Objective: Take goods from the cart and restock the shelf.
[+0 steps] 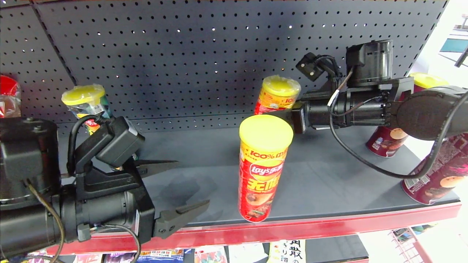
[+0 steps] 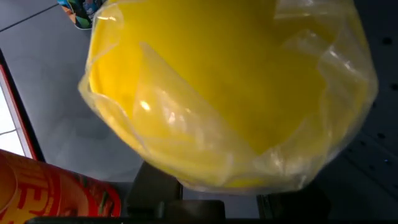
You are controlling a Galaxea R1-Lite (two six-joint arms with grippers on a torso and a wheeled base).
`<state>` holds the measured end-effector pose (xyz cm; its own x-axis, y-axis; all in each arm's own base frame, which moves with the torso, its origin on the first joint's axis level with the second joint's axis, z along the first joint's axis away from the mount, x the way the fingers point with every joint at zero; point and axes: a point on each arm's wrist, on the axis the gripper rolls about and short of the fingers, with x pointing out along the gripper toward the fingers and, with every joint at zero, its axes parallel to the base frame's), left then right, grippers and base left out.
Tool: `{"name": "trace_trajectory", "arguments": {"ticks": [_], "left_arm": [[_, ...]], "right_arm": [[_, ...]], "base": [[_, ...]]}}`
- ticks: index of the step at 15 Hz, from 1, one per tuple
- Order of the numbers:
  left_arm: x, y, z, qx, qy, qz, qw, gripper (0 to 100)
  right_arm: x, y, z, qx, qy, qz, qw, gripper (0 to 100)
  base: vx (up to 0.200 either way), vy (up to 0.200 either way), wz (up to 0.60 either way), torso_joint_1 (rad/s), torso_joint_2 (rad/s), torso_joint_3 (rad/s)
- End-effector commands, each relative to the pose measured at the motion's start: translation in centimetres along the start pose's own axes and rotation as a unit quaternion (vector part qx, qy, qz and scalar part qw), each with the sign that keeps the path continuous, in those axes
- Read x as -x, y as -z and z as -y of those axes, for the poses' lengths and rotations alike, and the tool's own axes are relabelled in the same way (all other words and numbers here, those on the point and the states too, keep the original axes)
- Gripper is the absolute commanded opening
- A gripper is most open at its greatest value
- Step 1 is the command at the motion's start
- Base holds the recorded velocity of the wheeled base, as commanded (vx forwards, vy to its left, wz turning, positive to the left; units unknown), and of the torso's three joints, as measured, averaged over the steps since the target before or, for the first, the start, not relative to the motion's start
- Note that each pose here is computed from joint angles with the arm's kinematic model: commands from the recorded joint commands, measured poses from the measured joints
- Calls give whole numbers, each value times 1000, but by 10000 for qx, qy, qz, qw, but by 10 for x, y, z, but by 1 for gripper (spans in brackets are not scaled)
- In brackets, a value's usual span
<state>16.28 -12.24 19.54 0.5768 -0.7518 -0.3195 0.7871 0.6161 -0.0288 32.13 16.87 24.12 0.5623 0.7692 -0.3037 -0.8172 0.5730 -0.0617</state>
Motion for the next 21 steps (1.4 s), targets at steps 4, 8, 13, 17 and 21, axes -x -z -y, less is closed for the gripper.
{"name": "trace_trajectory", "arguments": {"ticks": [4, 8, 13, 17, 21], "left_arm": [[-1, 1, 0, 143, 19, -35, 9999, 100], [-2, 1, 0, 146, 19, -42, 9999, 100], [-6, 4, -1, 127, -68, -129, 9998, 100], [-11, 7, -3, 139, -139, -238, 9995, 100], [-22, 12, -4, 149, -284, -432, 9985, 100]], "right_arm": [[-1, 0, -4, -27, -45, -17, 10000, 0], [4, -5, -7, 8, 9, 37, 10000, 100], [47, -3, -30, -32, 198, 35, 9998, 100], [97, 13, -56, -216, 443, -22, 9988, 100], [153, 56, -101, -193, 232, -143, 9994, 100]], "base": [[0, 0, 0, 0, 0, 0], [0, 0, 0, 0, 0, 0], [0, 0, 0, 0, 0, 0], [0, 0, 0, 0, 0, 0], [0, 0, 0, 0, 0, 0]]}}
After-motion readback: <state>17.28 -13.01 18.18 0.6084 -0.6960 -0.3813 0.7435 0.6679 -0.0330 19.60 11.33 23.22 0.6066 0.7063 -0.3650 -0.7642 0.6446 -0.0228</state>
